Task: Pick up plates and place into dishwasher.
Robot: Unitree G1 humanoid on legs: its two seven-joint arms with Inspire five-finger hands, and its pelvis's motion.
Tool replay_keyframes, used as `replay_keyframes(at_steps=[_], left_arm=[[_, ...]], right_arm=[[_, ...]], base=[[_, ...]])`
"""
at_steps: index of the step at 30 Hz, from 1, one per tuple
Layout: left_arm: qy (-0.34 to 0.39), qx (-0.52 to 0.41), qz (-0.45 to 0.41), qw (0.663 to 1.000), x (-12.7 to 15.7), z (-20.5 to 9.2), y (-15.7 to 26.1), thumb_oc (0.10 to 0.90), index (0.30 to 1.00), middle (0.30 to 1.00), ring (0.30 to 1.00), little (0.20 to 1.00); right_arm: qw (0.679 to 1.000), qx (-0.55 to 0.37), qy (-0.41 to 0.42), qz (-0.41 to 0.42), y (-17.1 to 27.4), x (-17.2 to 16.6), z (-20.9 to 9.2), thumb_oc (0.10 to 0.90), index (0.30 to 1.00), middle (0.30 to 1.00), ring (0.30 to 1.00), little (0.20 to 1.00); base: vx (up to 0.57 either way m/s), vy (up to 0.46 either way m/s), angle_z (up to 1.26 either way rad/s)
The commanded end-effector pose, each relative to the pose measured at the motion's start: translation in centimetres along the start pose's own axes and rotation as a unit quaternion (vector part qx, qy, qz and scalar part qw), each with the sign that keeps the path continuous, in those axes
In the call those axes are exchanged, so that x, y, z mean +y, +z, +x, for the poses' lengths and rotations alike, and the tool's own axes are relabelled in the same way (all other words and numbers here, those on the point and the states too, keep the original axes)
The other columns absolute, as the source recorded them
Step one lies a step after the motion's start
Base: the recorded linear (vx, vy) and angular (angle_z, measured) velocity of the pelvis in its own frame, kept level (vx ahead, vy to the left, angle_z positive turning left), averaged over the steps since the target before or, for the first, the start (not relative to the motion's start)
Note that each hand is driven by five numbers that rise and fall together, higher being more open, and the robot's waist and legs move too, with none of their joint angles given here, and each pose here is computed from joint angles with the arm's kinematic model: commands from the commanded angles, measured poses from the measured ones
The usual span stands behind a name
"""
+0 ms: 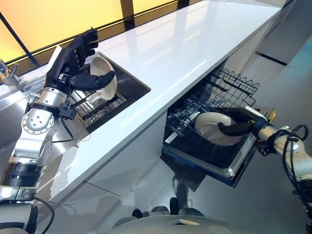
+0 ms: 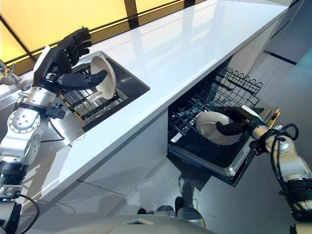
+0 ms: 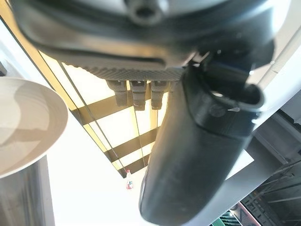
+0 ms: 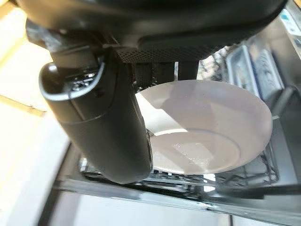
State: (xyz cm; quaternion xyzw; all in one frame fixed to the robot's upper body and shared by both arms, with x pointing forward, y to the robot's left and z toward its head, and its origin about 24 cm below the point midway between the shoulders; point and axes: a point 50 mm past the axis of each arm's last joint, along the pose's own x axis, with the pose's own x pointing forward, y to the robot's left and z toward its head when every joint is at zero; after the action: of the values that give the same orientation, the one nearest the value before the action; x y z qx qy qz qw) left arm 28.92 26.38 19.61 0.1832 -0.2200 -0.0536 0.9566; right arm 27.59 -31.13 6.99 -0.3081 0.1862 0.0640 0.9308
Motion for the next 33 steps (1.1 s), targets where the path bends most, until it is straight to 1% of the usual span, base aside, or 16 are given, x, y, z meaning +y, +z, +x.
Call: replay_keyframes(at_steps=[1,7,13,17,25,33], left_arm=[[-0.015,-0.129,0.009,0.992,-1.0,3.0,5.3,0.8,0.9,0.9,0.9,0.9],[-0.032,-0.138,-0.003,0.99,-2.1,3.7,5.9,0.8,0.9,0.9,0.9,0.9],[-0.04,-0.138,-0.009,0.99,-2.4,3.9,6.1,0.8,0.9,0.9,0.9,0.9],[-0.043,-0.139,-0.014,0.989,-2.6,4.1,6.1,0.8,0.9,0.9,0.9,0.9],[-0.05,-0.138,-0.023,0.989,-3.1,4.2,6.1,0.8,0.9,0.9,0.9,0.9],[-0.049,-0.138,-0.026,0.989,-2.9,4.2,6.2,0.8,0.9,0.9,0.9,0.9]], right_arm=[[0.991,-0.106,-0.079,-0.002,6.3,-3.0,1.5,0.1,0.3,0.3,0.3,0.2],[0.995,-0.066,-0.071,0.001,5.6,-1.1,3.5,0.1,0.3,0.3,0.3,0.2],[0.998,-0.028,-0.058,0.01,4.6,0.2,4.7,0.1,0.3,0.3,0.3,0.2],[0.999,-0.01,-0.039,0.011,4.2,1.3,5.2,0.1,0.3,0.3,0.3,0.2],[0.999,0.035,0.018,-0.019,2.5,4.1,6.0,0.1,0.3,0.3,0.3,0.2],[0.998,0.045,0.043,-0.014,1.9,5.4,6.2,0.1,0.3,0.3,0.3,0.2]], base=[[-0.01,-0.013,0.04],[0.0,-0.007,0.06],[0.0,0.001,0.04],[0.02,0.004,0.06],[0.01,0.001,0.0],[0.0,0.0,0.0]])
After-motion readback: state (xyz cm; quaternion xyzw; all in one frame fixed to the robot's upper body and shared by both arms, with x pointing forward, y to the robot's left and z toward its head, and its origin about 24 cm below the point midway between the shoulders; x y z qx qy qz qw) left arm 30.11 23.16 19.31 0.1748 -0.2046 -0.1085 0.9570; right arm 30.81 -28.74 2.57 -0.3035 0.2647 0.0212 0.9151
